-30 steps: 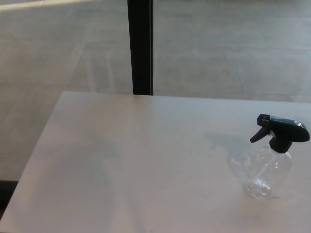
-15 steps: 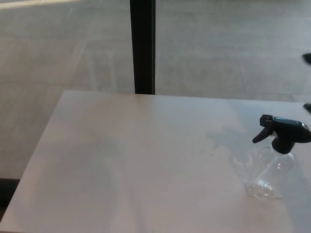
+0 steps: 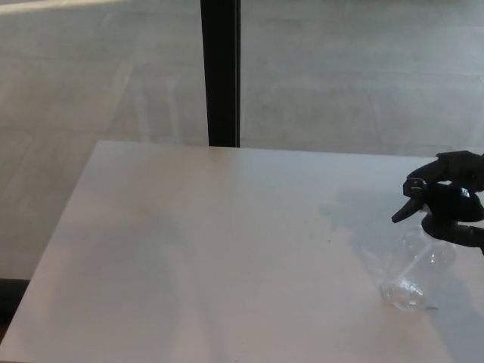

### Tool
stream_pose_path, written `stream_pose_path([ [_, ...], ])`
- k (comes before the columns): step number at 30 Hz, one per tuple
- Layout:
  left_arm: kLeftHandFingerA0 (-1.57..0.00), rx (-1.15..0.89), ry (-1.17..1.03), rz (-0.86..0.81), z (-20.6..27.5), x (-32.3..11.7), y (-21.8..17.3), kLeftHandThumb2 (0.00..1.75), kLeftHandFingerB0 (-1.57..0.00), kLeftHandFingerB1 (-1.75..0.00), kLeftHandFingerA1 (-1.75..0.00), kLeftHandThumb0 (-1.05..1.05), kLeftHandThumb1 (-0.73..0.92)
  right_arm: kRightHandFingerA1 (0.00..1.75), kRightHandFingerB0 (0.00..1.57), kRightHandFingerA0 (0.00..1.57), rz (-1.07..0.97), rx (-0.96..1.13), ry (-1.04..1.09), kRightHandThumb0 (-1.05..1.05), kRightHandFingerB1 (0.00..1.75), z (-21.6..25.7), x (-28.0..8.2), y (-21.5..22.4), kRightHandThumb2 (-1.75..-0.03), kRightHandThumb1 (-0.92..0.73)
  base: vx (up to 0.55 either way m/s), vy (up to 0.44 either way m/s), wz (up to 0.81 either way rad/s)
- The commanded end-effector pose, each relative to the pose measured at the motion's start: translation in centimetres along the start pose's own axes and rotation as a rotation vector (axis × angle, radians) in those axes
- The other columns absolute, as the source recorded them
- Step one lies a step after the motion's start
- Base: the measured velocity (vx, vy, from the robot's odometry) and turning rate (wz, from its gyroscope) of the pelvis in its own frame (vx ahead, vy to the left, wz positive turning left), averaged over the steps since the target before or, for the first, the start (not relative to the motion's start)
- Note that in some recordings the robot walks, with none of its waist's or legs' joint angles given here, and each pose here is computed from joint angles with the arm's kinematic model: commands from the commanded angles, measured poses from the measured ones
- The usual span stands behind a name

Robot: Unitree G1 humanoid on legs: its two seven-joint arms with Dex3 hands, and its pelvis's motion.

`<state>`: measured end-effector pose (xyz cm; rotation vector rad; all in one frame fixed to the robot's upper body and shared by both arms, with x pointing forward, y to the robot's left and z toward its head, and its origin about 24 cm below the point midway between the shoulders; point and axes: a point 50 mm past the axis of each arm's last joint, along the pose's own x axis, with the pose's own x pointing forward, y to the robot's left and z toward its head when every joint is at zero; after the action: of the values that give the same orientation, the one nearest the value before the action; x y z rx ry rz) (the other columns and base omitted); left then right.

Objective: The robot uses its right hand to grab and lift the lid of the spray bottle kept in the middle of the desk and places the lid on the right side of the bottle

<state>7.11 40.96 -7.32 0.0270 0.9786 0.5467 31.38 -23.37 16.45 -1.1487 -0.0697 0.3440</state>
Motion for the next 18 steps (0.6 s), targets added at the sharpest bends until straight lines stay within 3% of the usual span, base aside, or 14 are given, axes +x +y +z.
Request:
stream_pose_path([
  [1,-0.56,0.017,-0.022,0.017,0.4,-0.2,0.8,0.65,-0.38,-0.39,-0.51,-0.82,0.86,0.46,0.43,0.53,0.004,-0.340,0.085,-0.75,0.33,0.5,0.1,-0.3,-0.62,-0.72,0.00,0.000,0.00],
  [5,-0.56,0.038,-0.023,0.021,0.6,-0.2,0.8,0.65,-0.40,-0.40,-0.51,-0.81,0.85,0.59,0.48,0.66,-0.099,-0.367,0.092,-0.61,0.36,1.3,0.5,-0.5,-0.60,-0.66,0.00,0.000,0.00],
  [7,-0.57,0.045,-0.023,0.021,0.6,-0.2,0.8,0.65,-0.40,-0.40,-0.50,-0.79,0.86,0.77,0.52,0.83,-0.164,-0.376,0.073,-0.56,0.37,1.6,0.7,-0.4,-0.60,-0.67,0.00,0.000,0.00],
  [9,-0.56,0.044,-0.022,0.022,0.6,-0.2,0.8,0.66,-0.39,-0.40,-0.49,-0.79,0.86,0.81,0.51,0.85,-0.198,-0.361,0.056,-0.57,0.37,2.0,0.8,-0.3,-0.61,-0.68,0.00,0.000,0.00],
  [10,-0.48,0.043,-0.022,0.013,0.5,-0.2,0.8,1.07,-0.32,-0.52,-0.60,-0.81,0.70,0.83,0.53,0.92,-0.222,-0.354,0.010,-0.58,0.39,2.5,0.8,-0.2,-0.61,-0.69,0.00,0.000,0.00],
  [11,-0.57,0.052,-0.024,0.021,0.6,-0.2,0.8,0.66,-0.40,-0.40,-0.49,-0.80,0.87,0.80,0.54,0.97,-0.231,-0.354,-0.003,-0.57,0.39,2.7,0.8,0.0,-0.61,-0.68,0.00,0.000,0.00],
  [13,-0.57,0.051,-0.023,0.020,0.6,-0.2,0.8,0.66,-0.39,-0.39,-0.50,-0.83,0.87,0.78,0.54,1.03,-0.235,-0.350,-0.014,-0.55,0.39,3.0,0.8,0.1,-0.61,-0.69,0.00,0.000,0.00],
  [14,-0.57,0.052,-0.022,0.018,0.5,-0.2,0.7,0.66,-0.41,-0.40,-0.51,-0.85,0.86,0.96,0.47,1.03,-0.238,-0.349,-0.018,-0.54,0.55,3.0,0.7,0.2,-0.91,-0.56,0.00,0.000,0.00],
  [16,-0.57,0.054,-0.021,0.016,0.5,-0.2,0.6,0.66,-0.41,-0.40,-0.51,-0.85,0.86,0.96,0.47,1.03,-0.243,-0.352,-0.017,-0.54,0.55,3.1,0.6,0.3,-0.91,-0.56,0.00,0.000,0.00],
  [17,-0.58,0.057,-0.022,0.016,0.5,-0.2,0.6,0.66,-0.40,-0.39,-0.51,-0.85,0.87,1.13,0.56,1.05,-0.260,-0.360,-0.022,-0.45,0.40,3.2,0.6,0.4,-0.61,-0.70,0.00,0.000,0.00],
  [18,-0.57,0.023,-0.017,0.011,0.4,-0.1,0.6,0.66,-0.39,-0.39,-0.52,-0.84,0.86,1.47,0.63,0.99,-0.280,-0.393,-0.025,-0.32,0.43,3.3,0.5,0.5,-0.61,-0.73,0.00,0.000,0.00],
])
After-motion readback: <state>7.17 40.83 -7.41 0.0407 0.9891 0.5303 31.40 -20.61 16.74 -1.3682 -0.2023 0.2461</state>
